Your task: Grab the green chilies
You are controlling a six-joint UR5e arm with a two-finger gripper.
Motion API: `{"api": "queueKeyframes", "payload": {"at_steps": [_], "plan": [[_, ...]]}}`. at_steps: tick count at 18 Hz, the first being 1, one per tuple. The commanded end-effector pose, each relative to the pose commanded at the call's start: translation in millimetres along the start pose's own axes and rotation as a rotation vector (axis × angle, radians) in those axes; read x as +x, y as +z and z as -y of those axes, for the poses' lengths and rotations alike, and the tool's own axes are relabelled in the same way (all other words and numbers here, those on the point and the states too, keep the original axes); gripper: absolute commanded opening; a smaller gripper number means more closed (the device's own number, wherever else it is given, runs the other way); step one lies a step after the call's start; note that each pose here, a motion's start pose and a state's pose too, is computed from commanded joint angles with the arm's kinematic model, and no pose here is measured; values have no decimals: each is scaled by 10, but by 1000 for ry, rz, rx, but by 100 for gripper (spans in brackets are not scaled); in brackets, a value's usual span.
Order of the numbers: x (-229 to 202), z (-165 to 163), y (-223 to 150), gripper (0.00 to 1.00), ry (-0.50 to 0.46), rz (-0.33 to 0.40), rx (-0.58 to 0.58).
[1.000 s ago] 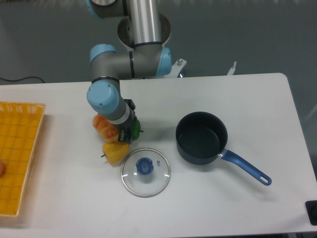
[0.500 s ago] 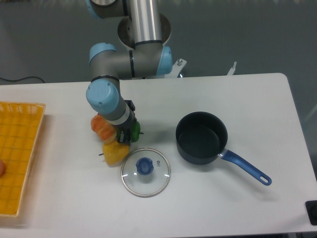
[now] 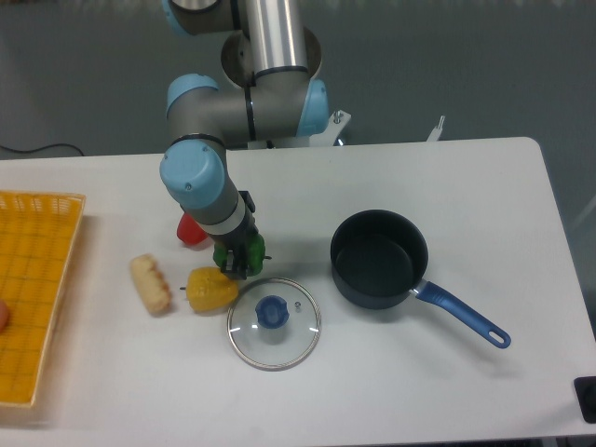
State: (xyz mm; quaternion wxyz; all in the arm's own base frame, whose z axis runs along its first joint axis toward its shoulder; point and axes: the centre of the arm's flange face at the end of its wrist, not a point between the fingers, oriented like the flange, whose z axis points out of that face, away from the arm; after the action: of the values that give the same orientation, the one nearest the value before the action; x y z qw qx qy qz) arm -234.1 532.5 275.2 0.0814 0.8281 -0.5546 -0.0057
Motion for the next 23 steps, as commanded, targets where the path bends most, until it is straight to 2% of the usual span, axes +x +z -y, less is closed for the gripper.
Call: {"api": "queueKeyframes", "payload": {"at_steps": [3, 11, 23], "plan": [[-54, -60, -128, 59, -4, -4, 1], [-49, -105, -157, 59, -11, -1, 5], [-34, -205, -300, 59, -42, 38, 83]]}}
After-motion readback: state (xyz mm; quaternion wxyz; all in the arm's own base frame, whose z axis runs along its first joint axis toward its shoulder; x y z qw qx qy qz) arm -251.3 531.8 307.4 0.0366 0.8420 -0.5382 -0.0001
